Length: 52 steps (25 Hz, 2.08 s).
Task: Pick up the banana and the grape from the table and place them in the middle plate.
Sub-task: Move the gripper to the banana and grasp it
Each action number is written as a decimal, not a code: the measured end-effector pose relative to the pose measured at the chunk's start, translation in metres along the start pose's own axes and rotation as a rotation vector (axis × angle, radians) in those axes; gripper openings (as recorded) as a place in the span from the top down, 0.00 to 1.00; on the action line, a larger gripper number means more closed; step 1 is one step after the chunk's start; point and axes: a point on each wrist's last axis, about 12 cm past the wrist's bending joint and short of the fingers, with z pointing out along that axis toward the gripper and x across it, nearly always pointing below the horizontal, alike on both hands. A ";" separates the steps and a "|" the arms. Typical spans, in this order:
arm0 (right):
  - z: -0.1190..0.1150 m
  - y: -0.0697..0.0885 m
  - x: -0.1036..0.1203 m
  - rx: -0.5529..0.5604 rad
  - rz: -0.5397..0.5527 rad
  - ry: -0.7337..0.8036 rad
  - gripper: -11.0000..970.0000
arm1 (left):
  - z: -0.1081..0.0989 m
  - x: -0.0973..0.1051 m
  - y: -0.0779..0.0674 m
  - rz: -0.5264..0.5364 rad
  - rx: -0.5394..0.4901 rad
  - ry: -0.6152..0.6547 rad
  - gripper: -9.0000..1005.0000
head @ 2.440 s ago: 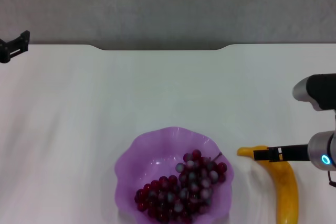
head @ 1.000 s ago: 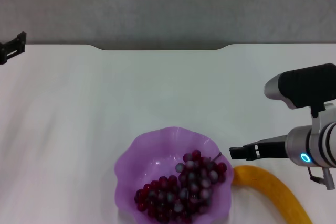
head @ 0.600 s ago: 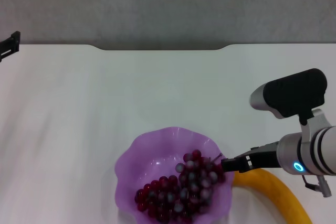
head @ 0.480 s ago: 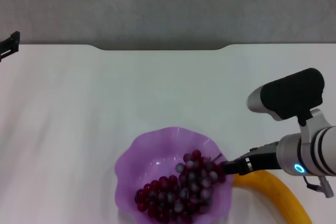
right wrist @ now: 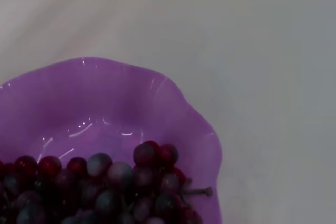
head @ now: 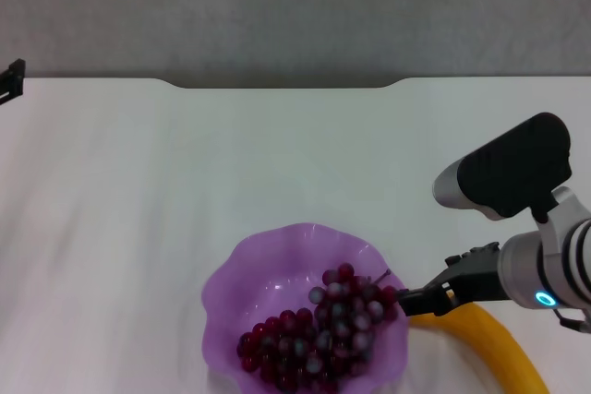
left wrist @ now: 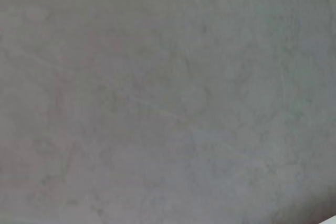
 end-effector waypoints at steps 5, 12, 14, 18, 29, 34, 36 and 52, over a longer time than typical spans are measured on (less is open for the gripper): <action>-0.006 -0.001 0.002 0.021 -0.038 0.023 0.12 | -0.001 0.001 0.001 -0.004 -0.003 0.002 0.15; -0.011 -0.001 0.005 0.032 -0.105 0.062 0.12 | -0.004 0.006 0.002 -0.016 -0.009 0.012 0.15; -0.016 0.001 0.006 0.029 -0.128 0.066 0.12 | -0.005 0.007 0.002 -0.022 -0.011 0.015 0.15; -0.021 0.000 0.009 0.041 -0.151 0.087 0.12 | -0.005 0.007 0.002 -0.023 -0.011 0.015 0.15; -0.017 -0.012 0.023 0.086 -0.130 0.164 0.12 | -0.006 0.007 0.002 -0.026 -0.012 0.016 0.15; -0.008 -0.015 0.026 0.087 -0.129 0.197 0.12 | -0.006 0.006 0.003 -0.024 -0.013 0.013 0.15; -0.005 -0.016 0.025 0.086 -0.132 0.201 0.12 | -0.006 0.005 0.003 -0.024 -0.013 0.012 0.15; 0.014 -0.022 0.027 0.087 -0.117 0.221 0.12 | -0.006 0.005 0.002 -0.021 -0.011 0.012 0.15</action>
